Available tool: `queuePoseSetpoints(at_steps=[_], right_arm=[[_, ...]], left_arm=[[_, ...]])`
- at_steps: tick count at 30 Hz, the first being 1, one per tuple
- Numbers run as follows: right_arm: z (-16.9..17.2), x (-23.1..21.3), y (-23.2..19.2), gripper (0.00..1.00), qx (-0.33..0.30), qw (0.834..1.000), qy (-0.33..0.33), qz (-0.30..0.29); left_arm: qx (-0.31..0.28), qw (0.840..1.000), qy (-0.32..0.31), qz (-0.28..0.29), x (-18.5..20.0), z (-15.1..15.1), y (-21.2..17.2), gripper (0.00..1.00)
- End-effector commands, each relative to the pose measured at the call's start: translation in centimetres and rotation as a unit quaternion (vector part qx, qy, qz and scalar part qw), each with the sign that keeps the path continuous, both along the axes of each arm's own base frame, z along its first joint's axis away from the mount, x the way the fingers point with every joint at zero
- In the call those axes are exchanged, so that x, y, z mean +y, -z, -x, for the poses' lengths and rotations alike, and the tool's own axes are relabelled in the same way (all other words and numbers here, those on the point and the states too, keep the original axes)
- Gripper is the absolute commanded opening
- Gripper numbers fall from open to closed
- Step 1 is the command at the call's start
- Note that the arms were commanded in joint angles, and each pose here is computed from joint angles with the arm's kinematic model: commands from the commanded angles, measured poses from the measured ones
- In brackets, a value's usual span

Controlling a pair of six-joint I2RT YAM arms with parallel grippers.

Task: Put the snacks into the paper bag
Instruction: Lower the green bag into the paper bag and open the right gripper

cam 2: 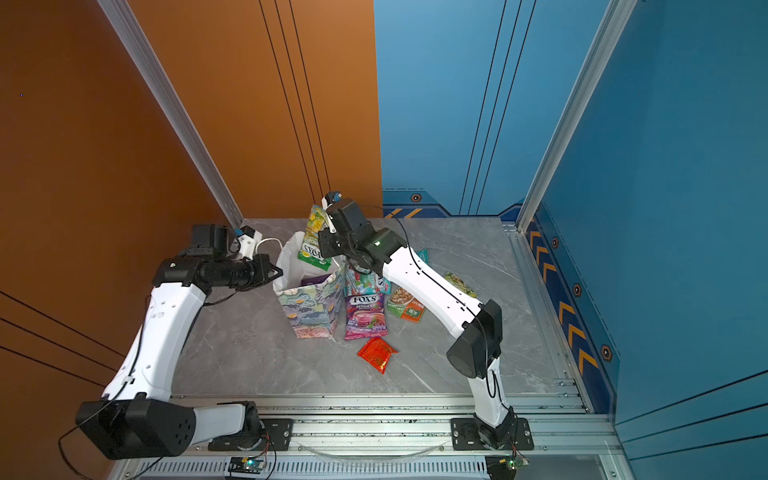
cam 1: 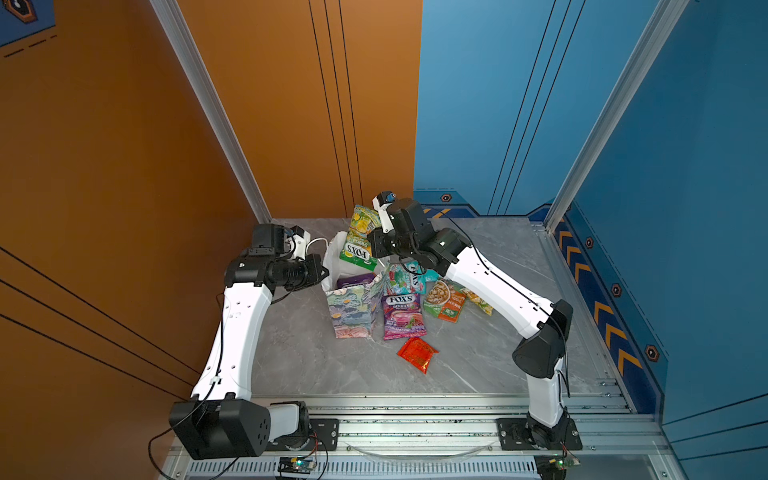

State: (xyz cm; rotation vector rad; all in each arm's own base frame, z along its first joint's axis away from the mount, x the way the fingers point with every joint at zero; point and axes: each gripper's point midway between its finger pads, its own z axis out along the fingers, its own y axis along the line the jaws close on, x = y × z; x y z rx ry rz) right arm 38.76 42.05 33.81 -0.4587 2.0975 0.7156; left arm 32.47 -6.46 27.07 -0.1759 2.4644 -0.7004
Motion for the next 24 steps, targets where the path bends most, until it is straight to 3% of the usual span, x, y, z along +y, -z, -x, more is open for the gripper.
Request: queuePoseSetpoints(at_steps=[1,12,24], right_arm=[[2.4,-0.2,-3.7,0.00,-0.027,0.999,-0.031,-0.025],[5.6,1.1,-2.8,0.00,-0.014,0.997,-0.076,-0.015],[6.1,1.9,-0.5,0.00,0.019,0.995,-0.095,-0.005]], left_arm=[[-0.030,0.999,0.014,0.017,-0.8,0.0,-1.6,0.00],[-0.032,0.999,0.014,0.020,-0.8,0.0,-1.8,0.00],[-0.035,0.999,0.015,0.022,-1.0,0.1,-2.0,0.00]])
